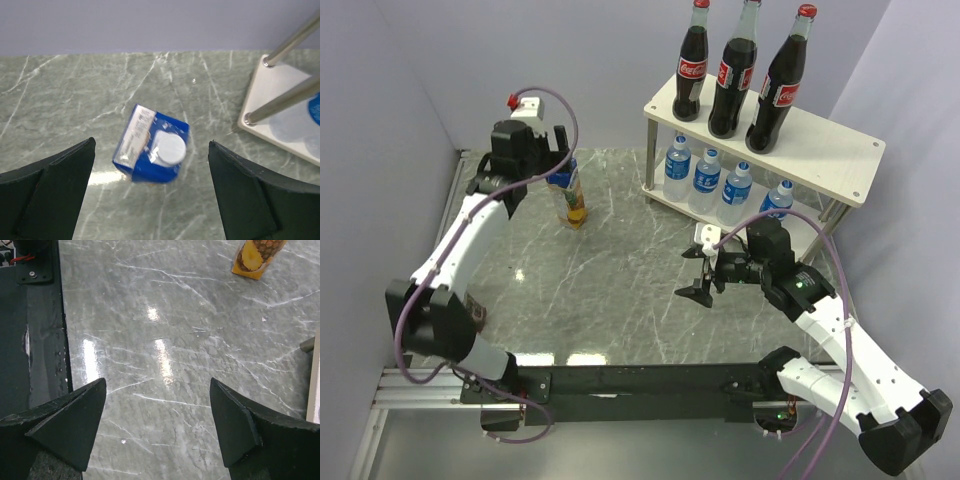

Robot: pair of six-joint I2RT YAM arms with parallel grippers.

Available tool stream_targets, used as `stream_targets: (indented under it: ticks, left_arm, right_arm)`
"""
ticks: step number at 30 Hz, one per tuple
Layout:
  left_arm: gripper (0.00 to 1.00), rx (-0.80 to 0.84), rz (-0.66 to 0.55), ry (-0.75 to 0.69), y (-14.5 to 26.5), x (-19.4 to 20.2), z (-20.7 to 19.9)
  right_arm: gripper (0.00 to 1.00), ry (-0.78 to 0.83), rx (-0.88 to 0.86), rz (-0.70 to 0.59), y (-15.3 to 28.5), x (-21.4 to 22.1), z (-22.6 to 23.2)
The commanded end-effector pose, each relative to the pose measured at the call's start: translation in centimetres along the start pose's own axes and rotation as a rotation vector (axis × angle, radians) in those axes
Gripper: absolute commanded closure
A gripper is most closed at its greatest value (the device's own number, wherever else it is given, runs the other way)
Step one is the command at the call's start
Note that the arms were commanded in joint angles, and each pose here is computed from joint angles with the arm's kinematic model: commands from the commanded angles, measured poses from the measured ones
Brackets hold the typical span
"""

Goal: Place and organize the beverage onto the shelf
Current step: Pick up the drink from the center of the board.

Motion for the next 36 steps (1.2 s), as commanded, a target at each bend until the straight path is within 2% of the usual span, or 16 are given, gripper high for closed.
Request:
stream_targets:
  ticks: [1, 3, 13, 18, 22, 23, 25, 26, 29, 36]
  left_arm:
    - [0.01, 0.051, 0.062, -0.076, -1.2, -0.9, 0.2]
    - [0.02, 0.053, 0.129, -0.09, -2.4, 0.1, 0.3]
    - [0.07, 0.12, 0.208, -0.178, -4.6, 0.9, 0.2]
    - [0.16, 0.171, 0.224, -0.243, -4.4, 1.1, 0.1]
    - [0.33, 0.257, 0.224, -0.308, -3.7, 1.1, -0.2]
    - [0.44, 0.283, 0.22, -0.32, -3.5, 1.1, -0.3]
    - [0.55, 0.342, 0.212, -0.343, -3.1, 0.9, -0.7]
    - [0.65, 0.363, 0.223, -0.344, -2.8, 1.0, -0.8]
    - [0.76, 0.436, 0.195, -0.366, -1.7, 0.5, -1.3]
    - [0.83, 0.667, 0.02, -0.454, 4.1, -0.6, -4.9]
  right_arm:
    - [0.1, 0.053, 0.026, -0.04, 0.2, -1.0, -0.2]
    - [0.1, 0.056, 0.028, -0.041, 0.2, -1.0, -0.2]
    - [0.1, 0.048, 0.036, -0.027, 0.1, -0.8, -0.5]
    - [0.1, 0.05, 0.039, -0.026, 0.1, -0.8, -0.5]
    - [0.1, 0.051, 0.04, -0.024, 0.1, -0.7, -0.5]
    - [0.1, 0.053, 0.042, -0.025, 0.1, -0.8, -0.5]
    - [0.1, 0.051, 0.038, -0.023, 0.1, -0.8, -0.5]
    - [0.1, 0.052, 0.039, -0.022, 0.1, -0.8, -0.5]
    - [0.1, 0.05, 0.042, -0.02, 0.1, -0.7, -0.5]
    - [0.1, 0.046, 0.027, -0.024, -0.3, -0.4, -0.6]
Point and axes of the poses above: each gripper's point midway between its finger pads, its own y axis back along the fingers, its own z axis along the line the jaws close on, x = y × z, the point moved 9 cm from there along y, back along the fingers, and after that the axes turned 6 degrees about -y, right-handed, at the moved point
